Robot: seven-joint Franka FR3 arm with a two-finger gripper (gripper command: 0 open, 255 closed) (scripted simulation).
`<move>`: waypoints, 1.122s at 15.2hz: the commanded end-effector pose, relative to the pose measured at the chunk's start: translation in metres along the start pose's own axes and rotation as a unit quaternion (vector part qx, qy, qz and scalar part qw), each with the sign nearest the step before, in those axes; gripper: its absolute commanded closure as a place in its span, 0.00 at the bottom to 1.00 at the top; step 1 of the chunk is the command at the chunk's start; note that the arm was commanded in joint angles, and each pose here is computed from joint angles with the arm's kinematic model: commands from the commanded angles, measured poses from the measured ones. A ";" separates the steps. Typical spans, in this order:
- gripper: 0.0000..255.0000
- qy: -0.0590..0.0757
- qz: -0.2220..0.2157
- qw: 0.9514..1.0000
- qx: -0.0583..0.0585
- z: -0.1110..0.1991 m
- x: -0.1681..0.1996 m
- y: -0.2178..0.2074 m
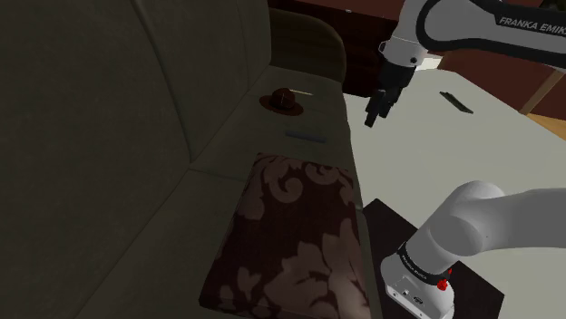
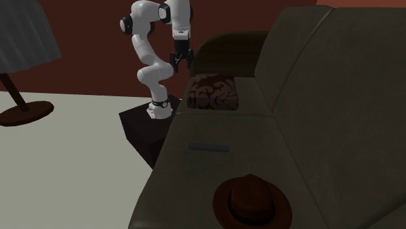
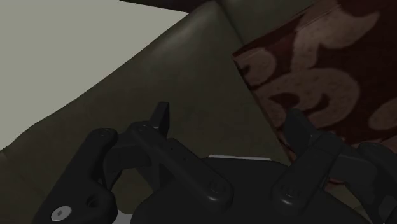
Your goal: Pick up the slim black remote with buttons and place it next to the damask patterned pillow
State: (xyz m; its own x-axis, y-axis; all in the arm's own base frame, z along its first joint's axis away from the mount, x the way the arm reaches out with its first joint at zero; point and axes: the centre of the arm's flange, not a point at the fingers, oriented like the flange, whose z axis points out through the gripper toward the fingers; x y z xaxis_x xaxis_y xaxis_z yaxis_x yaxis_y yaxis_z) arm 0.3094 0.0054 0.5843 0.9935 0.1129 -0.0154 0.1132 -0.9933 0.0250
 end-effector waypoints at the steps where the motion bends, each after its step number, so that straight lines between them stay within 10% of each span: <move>1: 0.00 0.000 0.000 1.000 0.000 0.000 0.000 0.000; 17: 0.00 -0.006 -0.139 0.990 0.022 0.116 0.146 0.109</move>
State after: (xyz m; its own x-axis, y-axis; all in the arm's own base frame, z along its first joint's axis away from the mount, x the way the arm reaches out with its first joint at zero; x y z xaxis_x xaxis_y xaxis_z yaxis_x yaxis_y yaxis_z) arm 0.4553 -0.0846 0.4764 0.9310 0.3640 -0.0279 0.3634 -0.9313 -0.0237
